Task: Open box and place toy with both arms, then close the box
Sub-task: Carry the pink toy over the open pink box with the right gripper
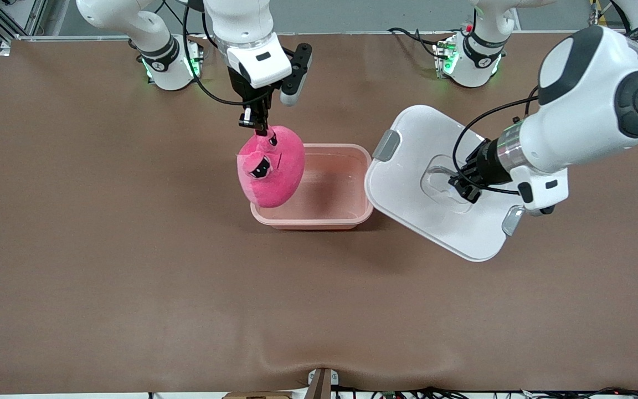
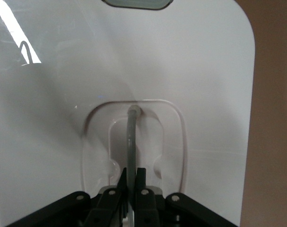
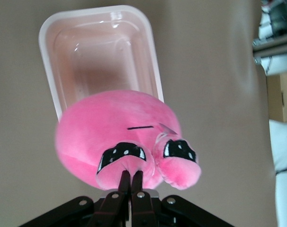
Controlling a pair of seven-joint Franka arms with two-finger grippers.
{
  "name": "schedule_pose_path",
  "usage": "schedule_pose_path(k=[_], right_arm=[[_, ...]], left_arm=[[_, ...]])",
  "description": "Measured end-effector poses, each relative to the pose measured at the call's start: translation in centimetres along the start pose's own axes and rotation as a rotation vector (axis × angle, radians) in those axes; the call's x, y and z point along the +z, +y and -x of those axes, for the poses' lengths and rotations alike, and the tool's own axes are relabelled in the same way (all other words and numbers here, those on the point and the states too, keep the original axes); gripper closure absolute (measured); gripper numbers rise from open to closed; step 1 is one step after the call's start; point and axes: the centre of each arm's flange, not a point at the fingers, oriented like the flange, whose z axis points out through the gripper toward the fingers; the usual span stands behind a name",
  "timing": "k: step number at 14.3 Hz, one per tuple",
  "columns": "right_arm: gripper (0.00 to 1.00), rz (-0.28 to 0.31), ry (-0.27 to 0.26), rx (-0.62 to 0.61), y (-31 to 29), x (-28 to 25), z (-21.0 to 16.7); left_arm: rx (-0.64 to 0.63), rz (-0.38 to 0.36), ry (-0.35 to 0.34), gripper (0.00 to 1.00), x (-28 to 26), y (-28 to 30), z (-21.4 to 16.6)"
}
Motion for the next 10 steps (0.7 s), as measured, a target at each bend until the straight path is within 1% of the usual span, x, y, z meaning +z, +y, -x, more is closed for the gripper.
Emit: schedule_pose_path(k=[2,7,10], right_arm=[[0.97,-0.005,-0.006,-0.088,0.3,0.9,-0.2],[0.97,-0.016,-0.018,-0.232,0.5,2.4,-0.6],[0.97,-0.019,-0.022,-0.292,0.9,2.7,-0.4]], left_arm=[[-0.01,0.018,-0.039,0.93,-1.2,-0.4,0.0],[-0.007,-0.005,-0.086,0.93,-1.4,-1.0,0.8],[0.004,-0.013,-0.11,0.93,-1.3,-1.0,1.1]])
